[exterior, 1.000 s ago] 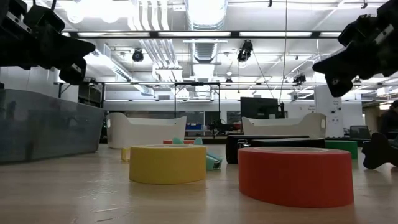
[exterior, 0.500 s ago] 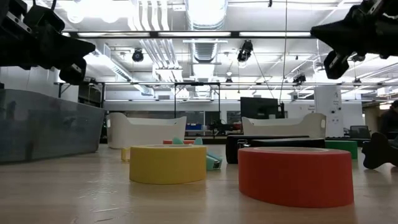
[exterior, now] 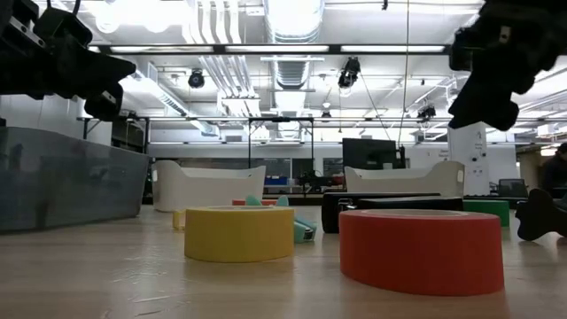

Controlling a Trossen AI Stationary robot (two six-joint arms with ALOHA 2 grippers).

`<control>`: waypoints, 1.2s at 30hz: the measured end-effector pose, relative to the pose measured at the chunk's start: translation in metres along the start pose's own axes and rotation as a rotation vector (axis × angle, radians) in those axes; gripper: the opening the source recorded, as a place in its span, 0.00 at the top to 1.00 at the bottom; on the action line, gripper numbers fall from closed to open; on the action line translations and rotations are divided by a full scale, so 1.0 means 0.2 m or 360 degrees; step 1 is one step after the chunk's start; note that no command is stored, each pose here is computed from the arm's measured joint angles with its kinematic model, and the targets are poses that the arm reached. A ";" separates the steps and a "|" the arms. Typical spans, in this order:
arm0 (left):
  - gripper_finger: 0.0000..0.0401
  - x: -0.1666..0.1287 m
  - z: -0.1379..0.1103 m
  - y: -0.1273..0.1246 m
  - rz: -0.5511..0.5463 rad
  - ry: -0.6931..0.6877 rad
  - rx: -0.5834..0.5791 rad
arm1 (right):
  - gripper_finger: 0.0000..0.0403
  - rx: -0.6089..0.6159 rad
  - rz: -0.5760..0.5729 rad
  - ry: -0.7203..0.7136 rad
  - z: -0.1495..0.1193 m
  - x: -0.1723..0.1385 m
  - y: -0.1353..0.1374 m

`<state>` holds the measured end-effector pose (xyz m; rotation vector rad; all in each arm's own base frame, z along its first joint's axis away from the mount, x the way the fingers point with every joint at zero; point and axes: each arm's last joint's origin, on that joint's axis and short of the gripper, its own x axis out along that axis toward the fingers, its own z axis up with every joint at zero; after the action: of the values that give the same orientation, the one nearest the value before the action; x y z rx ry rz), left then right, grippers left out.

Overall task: Pick and place Stapler, Stapler remover, tape
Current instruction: Put the green tape into the right white bin

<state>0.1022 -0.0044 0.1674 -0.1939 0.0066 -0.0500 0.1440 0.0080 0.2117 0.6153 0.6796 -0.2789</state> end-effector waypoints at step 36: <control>0.97 0.00 0.00 0.00 0.0001 0.0007 0.0000 | 0.53 0.0009 -0.0697 0.0777 -0.09 0.47 0.13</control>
<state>0.1022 -0.0044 0.1670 -0.1938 0.0108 -0.0496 0.2167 0.0361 0.1502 0.5381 1.2882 -0.5453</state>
